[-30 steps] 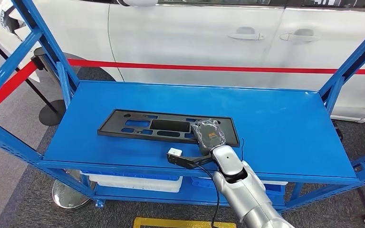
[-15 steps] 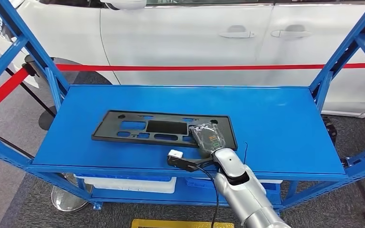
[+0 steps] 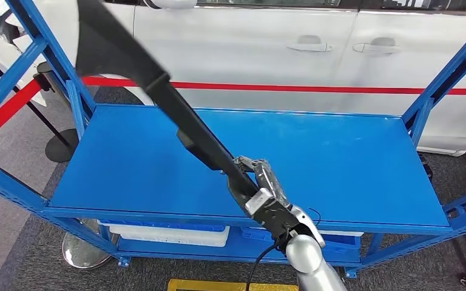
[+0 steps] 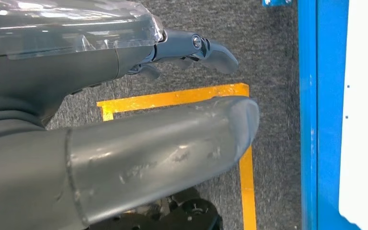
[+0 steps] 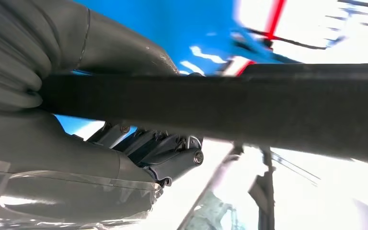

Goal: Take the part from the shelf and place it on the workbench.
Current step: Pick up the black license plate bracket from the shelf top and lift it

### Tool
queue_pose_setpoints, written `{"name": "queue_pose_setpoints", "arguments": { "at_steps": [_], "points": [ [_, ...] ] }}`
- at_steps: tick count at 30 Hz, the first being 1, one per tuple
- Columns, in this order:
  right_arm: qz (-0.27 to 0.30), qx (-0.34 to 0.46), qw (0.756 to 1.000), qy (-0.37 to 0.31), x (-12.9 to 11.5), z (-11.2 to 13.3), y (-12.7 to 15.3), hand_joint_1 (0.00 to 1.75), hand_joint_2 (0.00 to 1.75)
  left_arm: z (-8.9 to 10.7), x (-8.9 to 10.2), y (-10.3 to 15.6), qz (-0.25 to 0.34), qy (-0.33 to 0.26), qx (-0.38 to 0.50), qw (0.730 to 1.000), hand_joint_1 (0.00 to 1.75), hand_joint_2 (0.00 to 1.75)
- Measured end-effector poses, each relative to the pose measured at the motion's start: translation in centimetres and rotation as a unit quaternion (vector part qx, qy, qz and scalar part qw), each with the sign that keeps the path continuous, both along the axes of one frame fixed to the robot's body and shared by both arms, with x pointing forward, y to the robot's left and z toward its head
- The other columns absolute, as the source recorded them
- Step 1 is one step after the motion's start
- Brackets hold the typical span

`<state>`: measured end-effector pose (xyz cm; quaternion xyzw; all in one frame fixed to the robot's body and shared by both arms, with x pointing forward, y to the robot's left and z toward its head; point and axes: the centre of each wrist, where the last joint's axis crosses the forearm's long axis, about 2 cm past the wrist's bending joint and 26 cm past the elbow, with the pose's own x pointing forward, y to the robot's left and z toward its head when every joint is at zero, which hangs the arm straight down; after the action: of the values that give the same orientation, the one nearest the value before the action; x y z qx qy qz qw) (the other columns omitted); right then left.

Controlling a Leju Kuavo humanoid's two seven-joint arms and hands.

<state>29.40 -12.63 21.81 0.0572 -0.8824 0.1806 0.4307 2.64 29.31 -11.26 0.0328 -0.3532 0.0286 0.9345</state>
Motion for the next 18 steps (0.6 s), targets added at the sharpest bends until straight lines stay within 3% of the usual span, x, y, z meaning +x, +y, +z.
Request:
{"name": "queue_pose_setpoints", "arguments": {
  "at_steps": [7,18],
  "points": [
    [-0.004,0.116,0.993,-0.017,-1.7,1.3,-3.2,1.75,1.75,0.0,0.0,-0.3,0.008,0.001,-0.001,1.0,0.0,0.0],
    [-0.023,0.133,0.991,-0.01,-3.1,0.3,-4.6,1.75,1.75,0.0,0.0,-0.4,0.016,0.0,-0.002,1.0,0.0,0.0]
  ]
}}
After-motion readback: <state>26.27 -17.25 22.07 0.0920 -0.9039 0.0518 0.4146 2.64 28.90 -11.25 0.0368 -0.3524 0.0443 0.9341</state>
